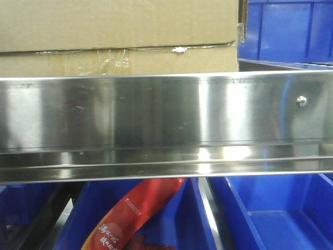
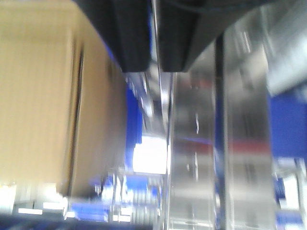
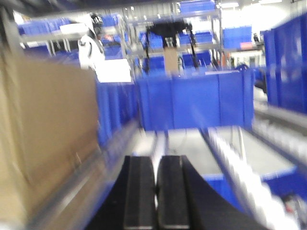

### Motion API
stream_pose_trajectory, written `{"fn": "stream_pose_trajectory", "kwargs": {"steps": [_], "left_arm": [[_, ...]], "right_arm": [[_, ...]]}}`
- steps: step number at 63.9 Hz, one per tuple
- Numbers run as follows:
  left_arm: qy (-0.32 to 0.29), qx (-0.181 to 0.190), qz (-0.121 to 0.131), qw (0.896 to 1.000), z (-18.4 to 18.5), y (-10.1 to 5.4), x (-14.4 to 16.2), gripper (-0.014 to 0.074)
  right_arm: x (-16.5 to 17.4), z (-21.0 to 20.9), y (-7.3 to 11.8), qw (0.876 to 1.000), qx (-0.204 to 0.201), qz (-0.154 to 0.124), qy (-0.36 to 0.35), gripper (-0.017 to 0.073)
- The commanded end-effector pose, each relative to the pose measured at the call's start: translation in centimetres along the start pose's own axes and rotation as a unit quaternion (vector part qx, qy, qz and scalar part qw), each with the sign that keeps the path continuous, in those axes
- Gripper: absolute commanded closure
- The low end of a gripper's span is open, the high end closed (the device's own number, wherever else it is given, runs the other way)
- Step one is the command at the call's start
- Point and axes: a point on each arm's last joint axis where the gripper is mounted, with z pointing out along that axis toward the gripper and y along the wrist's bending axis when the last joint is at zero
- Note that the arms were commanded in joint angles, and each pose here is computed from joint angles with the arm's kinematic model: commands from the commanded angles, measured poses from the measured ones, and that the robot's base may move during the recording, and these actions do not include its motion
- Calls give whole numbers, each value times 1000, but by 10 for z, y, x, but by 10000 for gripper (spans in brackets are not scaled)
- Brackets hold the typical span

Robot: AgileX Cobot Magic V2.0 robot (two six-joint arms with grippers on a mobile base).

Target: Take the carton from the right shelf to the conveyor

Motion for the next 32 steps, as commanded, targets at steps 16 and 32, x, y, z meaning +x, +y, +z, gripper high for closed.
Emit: {"fn": "stream_pose_trajectory", "kwargs": {"steps": [16,32], "left_arm": [[33,-18,2,999,5,1,-100,166],[114,12,2,993,38,-5,-126,106]], "right_arm": [[-85,10,14,1000,-18,17,12,20],[-105,35,18,997,-16,13,72,0]]}}
